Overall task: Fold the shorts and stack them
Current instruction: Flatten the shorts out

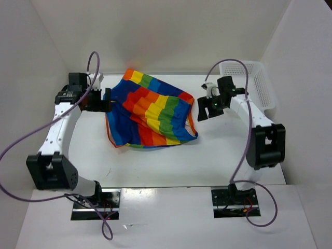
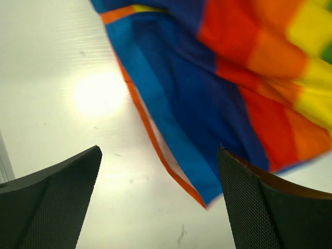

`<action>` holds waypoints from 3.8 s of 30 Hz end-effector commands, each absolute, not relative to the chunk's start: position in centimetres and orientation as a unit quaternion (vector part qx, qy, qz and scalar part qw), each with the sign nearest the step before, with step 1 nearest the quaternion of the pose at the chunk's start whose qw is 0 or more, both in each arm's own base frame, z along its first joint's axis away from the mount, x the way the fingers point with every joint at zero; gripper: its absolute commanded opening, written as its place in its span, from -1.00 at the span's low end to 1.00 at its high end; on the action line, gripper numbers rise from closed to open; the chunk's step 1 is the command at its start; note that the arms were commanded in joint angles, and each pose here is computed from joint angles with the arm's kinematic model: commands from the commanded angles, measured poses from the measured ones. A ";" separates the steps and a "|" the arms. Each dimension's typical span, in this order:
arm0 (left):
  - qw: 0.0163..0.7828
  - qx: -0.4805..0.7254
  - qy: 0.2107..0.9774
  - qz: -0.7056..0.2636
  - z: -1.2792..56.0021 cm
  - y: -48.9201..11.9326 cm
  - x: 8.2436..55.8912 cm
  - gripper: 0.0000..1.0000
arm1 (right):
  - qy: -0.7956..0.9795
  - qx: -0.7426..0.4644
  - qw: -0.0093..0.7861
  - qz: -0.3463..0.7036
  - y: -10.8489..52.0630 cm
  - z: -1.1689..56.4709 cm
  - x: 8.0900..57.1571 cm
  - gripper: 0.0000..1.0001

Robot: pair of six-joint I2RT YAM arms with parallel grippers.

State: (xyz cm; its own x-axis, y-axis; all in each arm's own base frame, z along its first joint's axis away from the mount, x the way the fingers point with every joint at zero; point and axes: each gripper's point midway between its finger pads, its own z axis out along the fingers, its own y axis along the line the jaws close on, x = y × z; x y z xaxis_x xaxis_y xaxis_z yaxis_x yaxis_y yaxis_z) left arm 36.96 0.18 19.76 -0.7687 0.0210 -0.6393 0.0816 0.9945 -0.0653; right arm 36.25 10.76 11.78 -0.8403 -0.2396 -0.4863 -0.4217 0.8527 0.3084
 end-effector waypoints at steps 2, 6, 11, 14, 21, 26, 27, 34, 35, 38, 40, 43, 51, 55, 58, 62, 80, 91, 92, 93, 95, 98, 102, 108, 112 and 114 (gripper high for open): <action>0.247 0.051 0.956 -0.150 17.1 -3.9 30.9 0.98 | 0.890 -0.314 0.292 0.155 14.7 13.8 34.9 0.51; 0.187 0.042 0.968 -0.164 13.7 -4.4 28.1 0.98 | 0.879 -0.357 0.292 0.121 15.2 12.7 34.5 0.54; 0.114 0.031 0.974 -0.194 11.7 -5.3 25.0 0.98 | 0.872 -0.377 0.289 0.116 15.5 11.6 33.5 0.75; 0.103 0.032 0.968 -0.226 12.3 -6.4 25.0 0.98 | 0.869 -0.388 0.284 0.115 16.1 10.7 32.6 0.81; 0.031 0.019 0.976 -0.216 6.9 -6.0 25.7 0.90 | 0.881 -0.361 0.279 0.127 16.6 8.6 32.1 0.83; 0.037 0.028 0.970 -0.237 5.7 -7.1 27.0 0.54 | 0.876 -0.370 0.281 0.131 17.1 8.2 32.2 0.83; 0.041 0.029 0.969 -0.243 5.7 -7.3 27.2 0.37 | 0.873 -0.377 0.281 0.127 17.2 8.1 32.1 0.83; -0.001 0.022 0.957 -0.289 4.8 -8.9 27.4 -0.66 | 0.869 -0.404 0.251 0.136 18.2 5.2 30.0 0.43; -0.002 0.021 0.955 -0.296 5.2 -9.1 27.4 -0.69 | 0.866 -0.411 0.248 0.138 18.6 4.8 29.5 0.33; 0.008 0.007 0.956 -0.293 7.6 -8.1 27.9 -0.79 | 0.870 -0.410 0.229 0.150 19.4 3.9 28.4 -0.28; 0.024 -0.005 0.966 -0.258 9.7 -6.1 28.3 -0.83 | 0.872 -0.410 0.223 0.150 19.4 4.7 28.5 -0.81; 0.014 -0.039 0.971 -0.234 12.7 -3.8 27.0 -0.87 | 0.892 -0.373 0.198 0.162 17.4 7.4 29.2 -1.00; 0.043 -0.066 0.995 -0.054 15.3 3.2 23.4 -0.93 | 0.916 -0.241 0.090 0.308 13.9 12.0 28.9 -1.00; 0.024 -0.073 0.995 -0.070 14.3 2.6 21.3 -0.93 | 0.911 -0.265 0.049 0.313 14.4 10.1 27.0 -1.00; -0.013 -0.040 0.998 -0.044 12.5 1.5 17.1 -0.93 | 0.904 -0.309 0.002 0.296 15.6 7.9 24.3 -0.98; -0.057 -0.027 0.998 -0.025 10.6 1.4 13.8 -0.93 | 0.877 -0.384 -0.031 0.286 18.0 7.6 22.0 0.23; -0.047 -0.027 0.998 -0.028 10.1 1.2 13.5 -0.83 | 0.938 -0.133 0.271 0.172 16.6 9.2 48.8 0.85; -0.046 -0.027 0.998 -0.033 10.0 1.2 14.3 -0.83 | 0.953 -0.174 0.223 0.110 18.4 2.3 47.3 0.47; -0.046 -0.027 0.998 -0.033 10.0 1.2 14.3 -0.83 | 0.952 -0.180 0.224 0.106 18.9 2.3 47.1 0.10; -0.046 -0.027 0.998 -0.033 10.0 1.2 14.3 -0.83 | 0.953 -0.178 0.225 0.101 18.7 2.2 47.2 -0.13; -0.046 -0.027 0.998 -0.033 10.0 1.2 14.3 -0.83 | 0.951 -0.164 0.244 0.096 18.8 2.8 48.2 -0.79; -0.046 -0.027 0.998 -0.033 10.0 1.2 14.3 -0.85 | 0.942 -0.099 0.319 0.027 16.6 5.0 53.2 -1.00; -0.041 -0.027 0.998 -0.028 9.9 1.3 14.5 -0.85 | 0.903 0.000 0.427 -0.052 13.5 9.8 60.0 -1.00; -0.036 -0.027 0.999 -0.022 9.9 1.6 14.8 -0.85 | 0.861 0.054 0.504 -0.045 14.4 14.5 64.4 -0.78; -0.017 -0.022 0.999 -0.025 9.4 1.3 15.4 -0.85 | 0.875 0.027 0.483 -0.015 16.3 13.1 63.4 0.71; 0.003 -0.022 0.999 -0.029 8.9 1.2 16.4 -0.85 | 0.878 0.019 0.479 -0.002 16.6 13.8 62.7 0.99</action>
